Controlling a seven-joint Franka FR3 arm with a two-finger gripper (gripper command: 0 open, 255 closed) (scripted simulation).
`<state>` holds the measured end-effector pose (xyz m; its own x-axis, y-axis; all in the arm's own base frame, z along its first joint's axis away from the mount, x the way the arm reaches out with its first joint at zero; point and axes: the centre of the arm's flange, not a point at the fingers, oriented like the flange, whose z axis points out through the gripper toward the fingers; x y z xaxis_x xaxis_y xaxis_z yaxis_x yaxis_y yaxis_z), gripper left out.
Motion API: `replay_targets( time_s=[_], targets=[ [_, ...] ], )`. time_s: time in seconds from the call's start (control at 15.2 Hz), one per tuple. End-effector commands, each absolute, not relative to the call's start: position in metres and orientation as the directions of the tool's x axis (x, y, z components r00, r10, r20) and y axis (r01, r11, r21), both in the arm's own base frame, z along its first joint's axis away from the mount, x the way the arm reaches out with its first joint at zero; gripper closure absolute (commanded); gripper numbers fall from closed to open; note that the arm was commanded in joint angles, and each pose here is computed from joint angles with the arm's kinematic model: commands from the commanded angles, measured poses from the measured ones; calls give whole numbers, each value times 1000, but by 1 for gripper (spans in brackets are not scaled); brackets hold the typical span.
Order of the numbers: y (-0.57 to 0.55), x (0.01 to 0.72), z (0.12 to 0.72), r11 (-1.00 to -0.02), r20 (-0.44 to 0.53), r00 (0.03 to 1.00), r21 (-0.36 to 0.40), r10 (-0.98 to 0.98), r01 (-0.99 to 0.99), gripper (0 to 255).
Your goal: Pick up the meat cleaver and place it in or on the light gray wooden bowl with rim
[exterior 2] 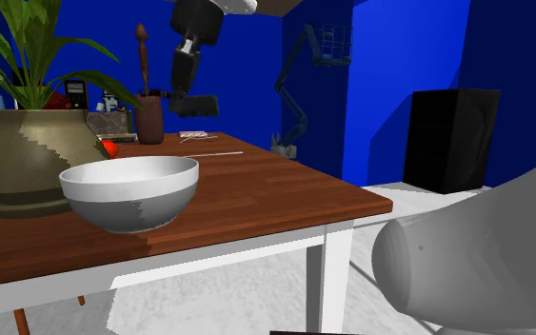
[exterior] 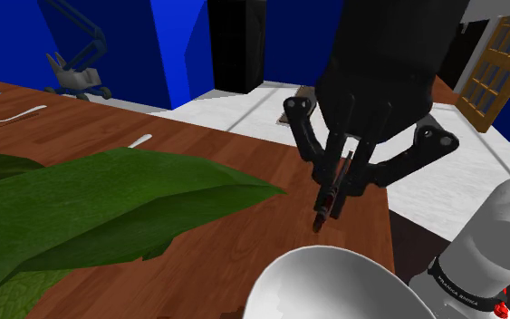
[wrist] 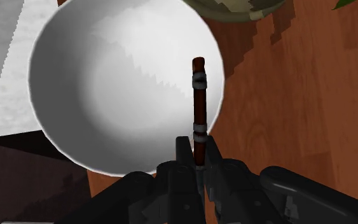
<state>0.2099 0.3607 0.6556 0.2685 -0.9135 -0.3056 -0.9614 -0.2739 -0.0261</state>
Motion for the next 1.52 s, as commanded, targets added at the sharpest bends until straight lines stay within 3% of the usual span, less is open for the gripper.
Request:
replay_targets(
  time_s=[0.0,0.26,1.12,1.45],
  targets=[
    [379,186,653,-273,-306,267,-25,-914,-962,255],
    [414,145,653,-273,-306,267,-25,-914,-962,255],
    [414,145,584,-273,-306,267,-25,-914,-962,255],
    [414,145,583,-273,-306,267,-25,-914,-962,255]
  ],
)
